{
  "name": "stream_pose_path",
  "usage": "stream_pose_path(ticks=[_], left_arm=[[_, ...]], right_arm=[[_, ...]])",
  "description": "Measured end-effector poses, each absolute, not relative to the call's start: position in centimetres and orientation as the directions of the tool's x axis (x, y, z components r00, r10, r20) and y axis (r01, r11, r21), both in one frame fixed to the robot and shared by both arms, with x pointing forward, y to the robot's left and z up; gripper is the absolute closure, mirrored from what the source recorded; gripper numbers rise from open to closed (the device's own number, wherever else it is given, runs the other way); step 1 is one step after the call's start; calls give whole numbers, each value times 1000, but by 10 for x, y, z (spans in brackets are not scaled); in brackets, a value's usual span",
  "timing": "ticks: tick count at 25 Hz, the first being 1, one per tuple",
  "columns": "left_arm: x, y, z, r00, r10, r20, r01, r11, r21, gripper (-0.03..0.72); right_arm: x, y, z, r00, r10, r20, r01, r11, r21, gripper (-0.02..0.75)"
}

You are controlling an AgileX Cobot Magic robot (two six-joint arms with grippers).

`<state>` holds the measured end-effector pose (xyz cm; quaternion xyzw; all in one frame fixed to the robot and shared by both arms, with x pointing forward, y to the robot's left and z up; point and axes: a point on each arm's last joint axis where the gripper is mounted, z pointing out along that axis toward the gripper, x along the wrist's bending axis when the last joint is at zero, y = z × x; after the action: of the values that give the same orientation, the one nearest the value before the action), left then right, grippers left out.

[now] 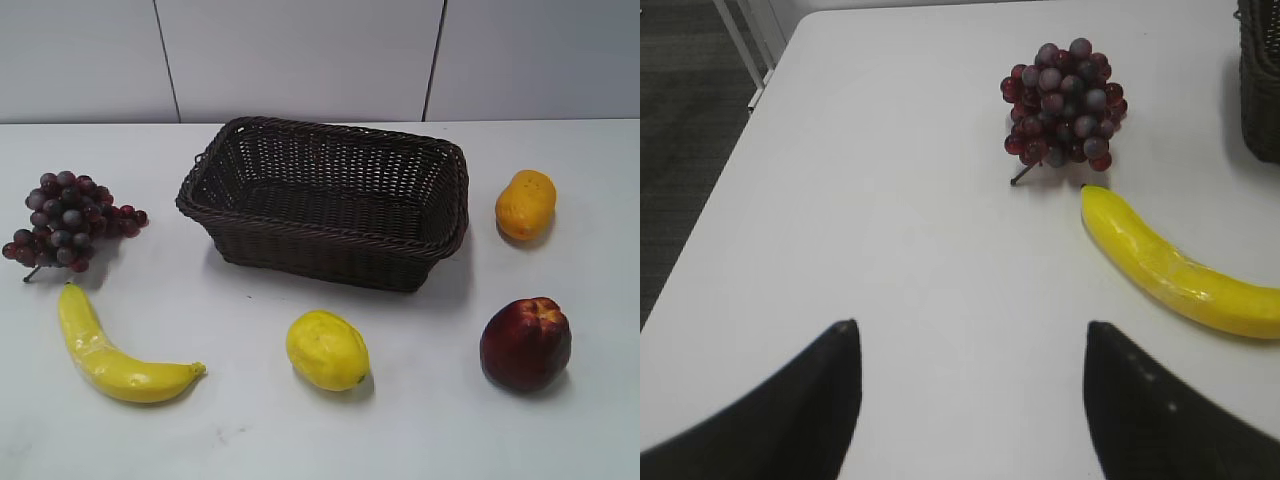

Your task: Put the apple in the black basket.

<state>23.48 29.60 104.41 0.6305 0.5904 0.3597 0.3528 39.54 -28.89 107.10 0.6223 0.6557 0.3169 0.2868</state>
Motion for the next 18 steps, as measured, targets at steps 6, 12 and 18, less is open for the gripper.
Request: stream_pose_path(ticks=[6, 12, 18], left_arm=[[235, 296, 1044, 44, 998, 37, 491, -54, 870, 167], [235, 296, 1044, 44, 998, 37, 491, -54, 870, 167], [235, 296, 1044, 44, 998, 37, 491, -54, 870, 167]], right_arm=[[452, -253, 1033, -219, 975, 42, 852, 170, 496, 108], [479, -215, 992, -320, 946, 58, 898, 283, 338, 107], [494, -208, 953, -312, 948, 60, 926, 289, 243, 92]])
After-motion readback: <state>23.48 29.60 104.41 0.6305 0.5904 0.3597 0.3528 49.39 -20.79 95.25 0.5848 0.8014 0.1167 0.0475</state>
